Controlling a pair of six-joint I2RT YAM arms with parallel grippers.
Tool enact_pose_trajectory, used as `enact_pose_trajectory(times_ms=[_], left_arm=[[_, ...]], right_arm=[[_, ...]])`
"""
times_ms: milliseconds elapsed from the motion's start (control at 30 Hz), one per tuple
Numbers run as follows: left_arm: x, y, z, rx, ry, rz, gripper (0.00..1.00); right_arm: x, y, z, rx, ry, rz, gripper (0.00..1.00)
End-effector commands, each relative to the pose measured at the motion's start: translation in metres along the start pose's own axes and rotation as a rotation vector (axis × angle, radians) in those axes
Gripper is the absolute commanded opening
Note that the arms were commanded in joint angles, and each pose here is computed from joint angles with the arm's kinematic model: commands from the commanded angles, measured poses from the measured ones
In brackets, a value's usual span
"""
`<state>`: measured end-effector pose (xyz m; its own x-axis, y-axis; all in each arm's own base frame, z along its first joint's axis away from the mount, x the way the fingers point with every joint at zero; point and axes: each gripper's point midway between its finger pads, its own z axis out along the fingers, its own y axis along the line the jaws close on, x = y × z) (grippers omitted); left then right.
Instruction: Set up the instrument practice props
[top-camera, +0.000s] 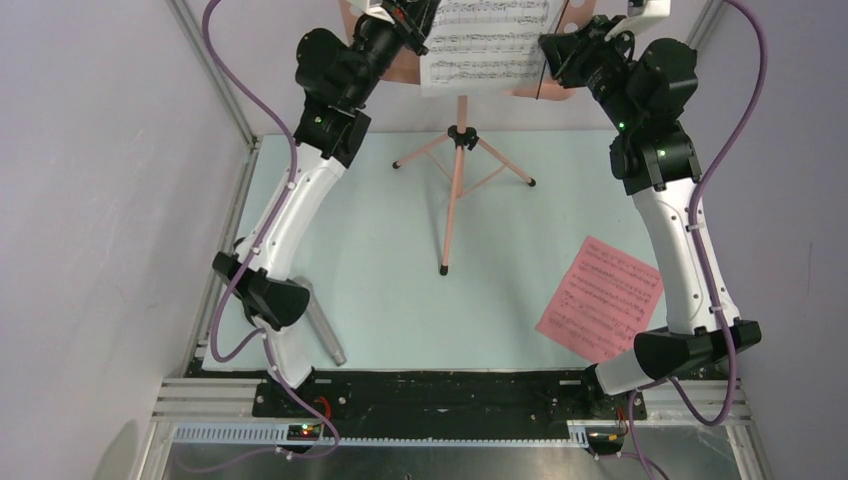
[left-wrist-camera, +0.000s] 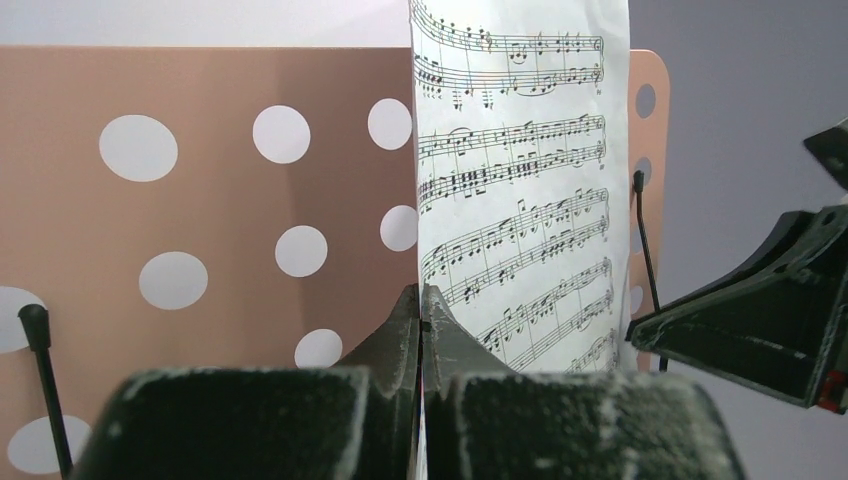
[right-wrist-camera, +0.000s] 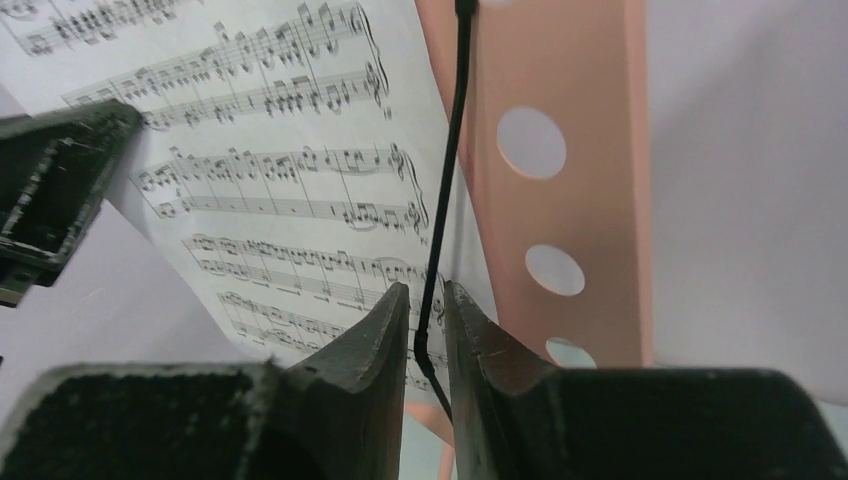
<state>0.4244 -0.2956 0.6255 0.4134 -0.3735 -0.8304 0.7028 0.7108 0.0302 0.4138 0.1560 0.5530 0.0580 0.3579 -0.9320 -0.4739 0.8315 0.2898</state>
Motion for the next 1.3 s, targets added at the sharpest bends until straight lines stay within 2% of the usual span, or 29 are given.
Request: enact_pose_trajectory(times_ms=[0,133,267,467,633,900,1267], left_arm=[[-0.025,-0.007,0.006,0.028,-0.078,0.045,0.00],[-0.022,-0.009,0.008,0.035,-0.087,0.049,0.00],[-0.023,-0.010,0.011,0.012,-0.106,0.041,0.00],[-0.022,-0.017,0.020,0.035,-0.136,0.087,0.00],[-0.017,-0.018,0.023,0.048,-0.137,0.116,0.00],[-0.016,-0.009,0.026,-0.014,-0.145,0.077,0.00],[-0.009,-0.013,0.028,-0.002,-0.138,0.030,0.00]], right_arm=[[-0.051,0.015,-0.014,-0.029,-0.159,-0.043,0.24],[-0.051,0.017,-0.012,-0.042,-0.163,-0.047,0.17],[-0.047,0.017,-0.012,-0.051,-0.150,-0.053,0.00],[-0.047,0.014,-0.018,-0.058,-0.170,-0.065,0.00],[-0.049,0.022,-0.024,-0.131,-0.198,-0.087,0.00],[-0.058,0.020,-0.036,-0.134,-0.287,-0.083,0.00],[-0.060,0.028,-0.041,-0.173,-0.327,-0.132,0.00]])
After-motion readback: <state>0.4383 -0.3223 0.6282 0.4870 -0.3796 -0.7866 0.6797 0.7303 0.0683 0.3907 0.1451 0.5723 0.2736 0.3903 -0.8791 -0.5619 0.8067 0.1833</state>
